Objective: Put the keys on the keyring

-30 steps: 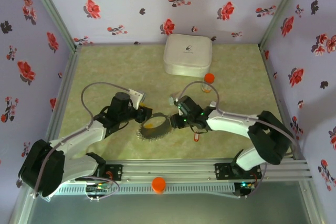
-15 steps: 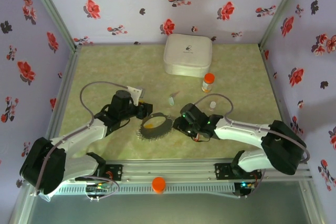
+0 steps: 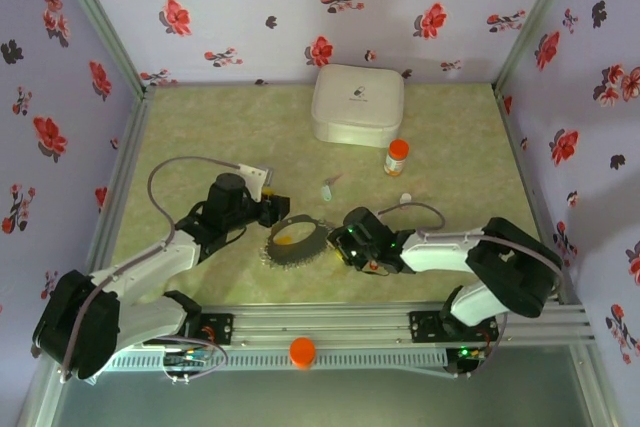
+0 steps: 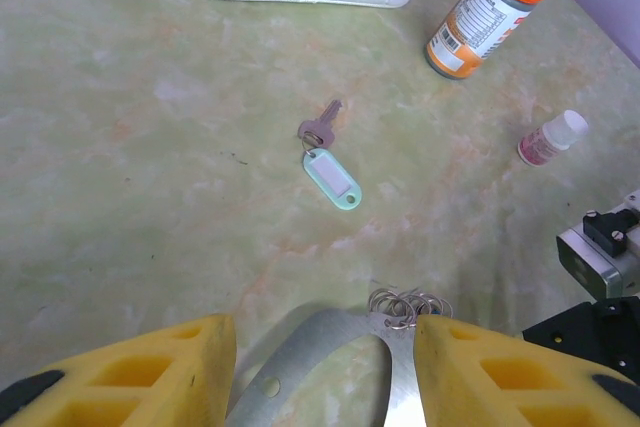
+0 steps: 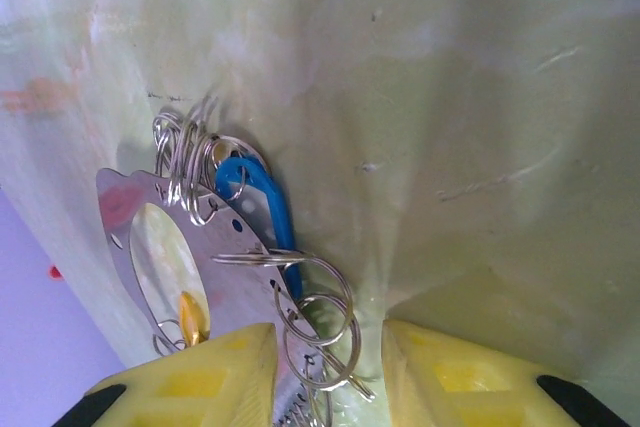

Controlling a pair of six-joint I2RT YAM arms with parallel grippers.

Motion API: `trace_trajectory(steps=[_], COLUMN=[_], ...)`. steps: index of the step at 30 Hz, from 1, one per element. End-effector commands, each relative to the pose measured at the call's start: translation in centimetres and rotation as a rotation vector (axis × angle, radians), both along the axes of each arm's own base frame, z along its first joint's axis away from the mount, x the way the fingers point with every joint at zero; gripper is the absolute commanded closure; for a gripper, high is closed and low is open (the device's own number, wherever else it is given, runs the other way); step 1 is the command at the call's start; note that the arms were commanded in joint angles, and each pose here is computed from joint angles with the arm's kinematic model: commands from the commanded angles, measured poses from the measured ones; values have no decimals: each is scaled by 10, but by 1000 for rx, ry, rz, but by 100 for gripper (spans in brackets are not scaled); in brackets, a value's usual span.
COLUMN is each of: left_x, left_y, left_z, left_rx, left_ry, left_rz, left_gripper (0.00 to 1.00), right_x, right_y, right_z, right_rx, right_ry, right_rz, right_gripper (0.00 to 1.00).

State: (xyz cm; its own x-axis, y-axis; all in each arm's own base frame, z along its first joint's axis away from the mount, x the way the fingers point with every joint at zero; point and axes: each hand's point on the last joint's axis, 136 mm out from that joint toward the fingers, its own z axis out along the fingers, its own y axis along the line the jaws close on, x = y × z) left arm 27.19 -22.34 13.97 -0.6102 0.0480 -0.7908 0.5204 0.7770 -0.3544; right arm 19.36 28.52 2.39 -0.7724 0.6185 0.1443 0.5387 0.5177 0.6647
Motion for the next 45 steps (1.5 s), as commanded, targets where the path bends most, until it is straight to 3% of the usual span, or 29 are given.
trace_trajectory(steps=[1,16,27,36,45], left_x=[1,0,0,1,2], left_y=[2,5,7,8,7], left_z=[4,3,1,-4,-7], left_rx=[-15,-4,3,14,13], left_ry=[-17,-14,-11,-9,-9], left_rz=[18,28,36,45,44], left_gripper=[50,50,51,50,50], right_x=[5,15,18,23,4], right_y=[4,-4,-4,-3,-18], right_z=[-4,-4,3,5,8], right_rx=[35,13,27,27,-9], right_ry=[5,-42,-62,-43,8], right_rz=[-46,-47,-47,-3,-45], right_gripper=[71,100,100,81,74])
